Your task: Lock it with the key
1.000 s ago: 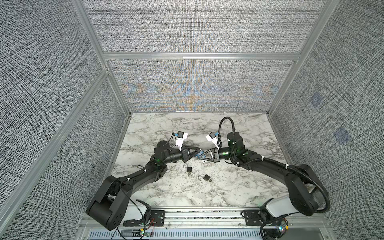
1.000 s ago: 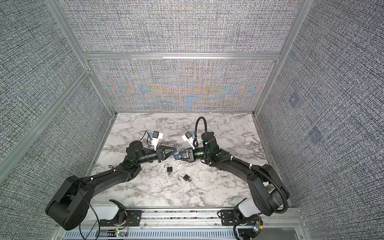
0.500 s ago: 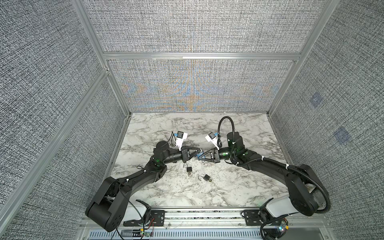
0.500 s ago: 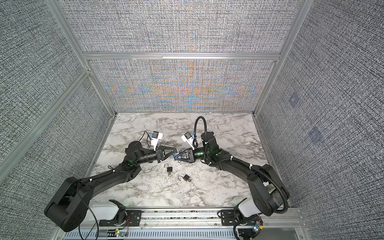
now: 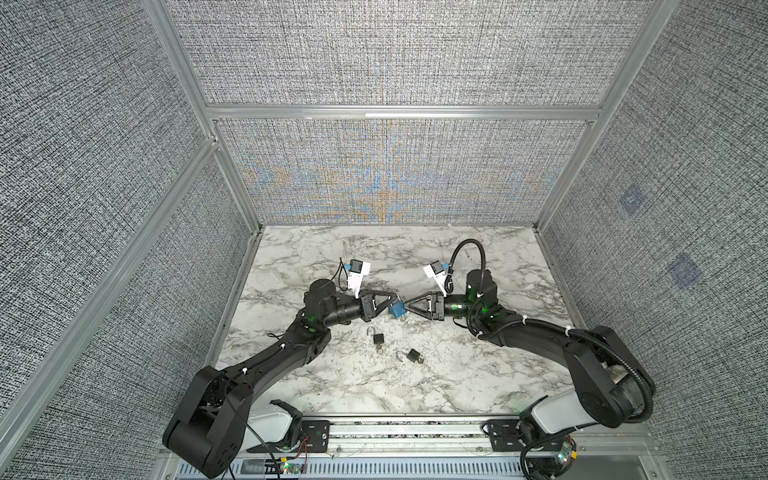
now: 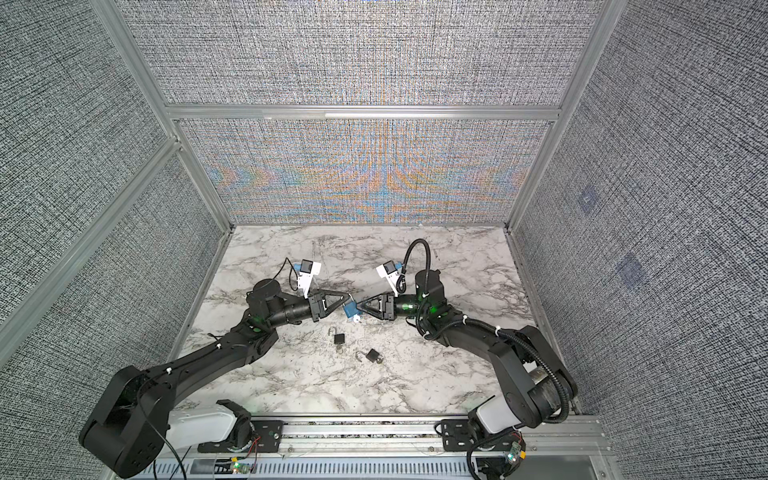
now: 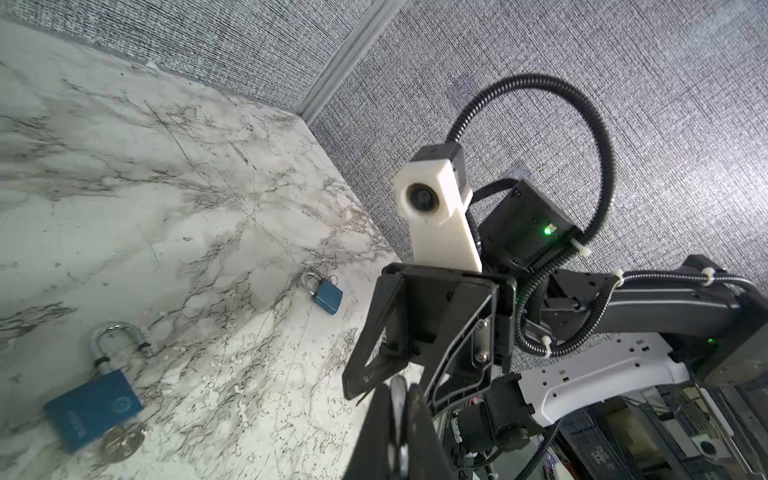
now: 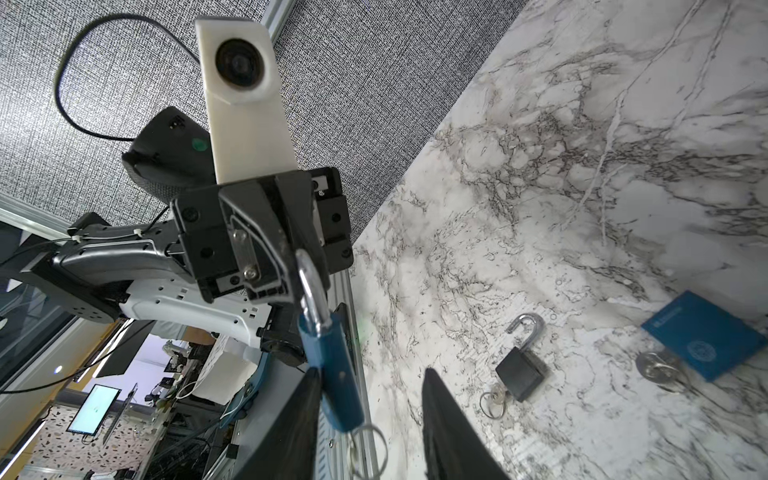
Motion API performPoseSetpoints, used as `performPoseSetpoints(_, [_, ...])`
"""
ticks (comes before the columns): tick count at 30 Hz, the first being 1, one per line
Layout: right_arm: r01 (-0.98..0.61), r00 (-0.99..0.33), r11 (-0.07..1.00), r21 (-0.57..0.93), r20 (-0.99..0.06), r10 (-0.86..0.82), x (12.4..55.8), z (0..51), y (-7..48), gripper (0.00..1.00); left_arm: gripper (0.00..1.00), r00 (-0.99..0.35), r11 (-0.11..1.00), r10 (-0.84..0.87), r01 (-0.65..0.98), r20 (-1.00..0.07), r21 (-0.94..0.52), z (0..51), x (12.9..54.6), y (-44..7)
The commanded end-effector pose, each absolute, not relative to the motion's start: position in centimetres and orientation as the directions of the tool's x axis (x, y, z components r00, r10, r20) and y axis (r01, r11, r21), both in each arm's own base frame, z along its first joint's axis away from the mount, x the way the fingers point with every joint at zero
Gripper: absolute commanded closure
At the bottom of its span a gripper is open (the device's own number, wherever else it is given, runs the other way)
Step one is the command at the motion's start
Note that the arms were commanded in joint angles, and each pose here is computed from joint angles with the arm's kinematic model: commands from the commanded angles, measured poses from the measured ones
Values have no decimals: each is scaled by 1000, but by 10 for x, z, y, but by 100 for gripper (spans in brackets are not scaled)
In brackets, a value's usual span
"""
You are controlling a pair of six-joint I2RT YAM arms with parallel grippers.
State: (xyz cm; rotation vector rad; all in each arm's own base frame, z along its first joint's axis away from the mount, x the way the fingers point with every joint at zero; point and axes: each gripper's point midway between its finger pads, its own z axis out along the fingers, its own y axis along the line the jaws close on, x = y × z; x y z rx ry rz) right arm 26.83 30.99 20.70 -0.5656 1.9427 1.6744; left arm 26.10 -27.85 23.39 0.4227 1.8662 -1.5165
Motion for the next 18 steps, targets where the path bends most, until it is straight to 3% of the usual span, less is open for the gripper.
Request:
performPoseSetpoints(1, [-634,-767,109,766,-640,39,268,219,312,60,100,-704,276,-207,624,-679,-731,244,268,-276])
performPoseSetpoints(8, [-640,-764,88,763,-644,36,262,220,315,61,100,-699,317,-252,593,-669,-740,250,285,-271])
performPoseSetpoints(18, [-648,-759,66,759,-650,24,259,225,322,73,100,-713,313,-259,576,-652,-755,250,291,-273])
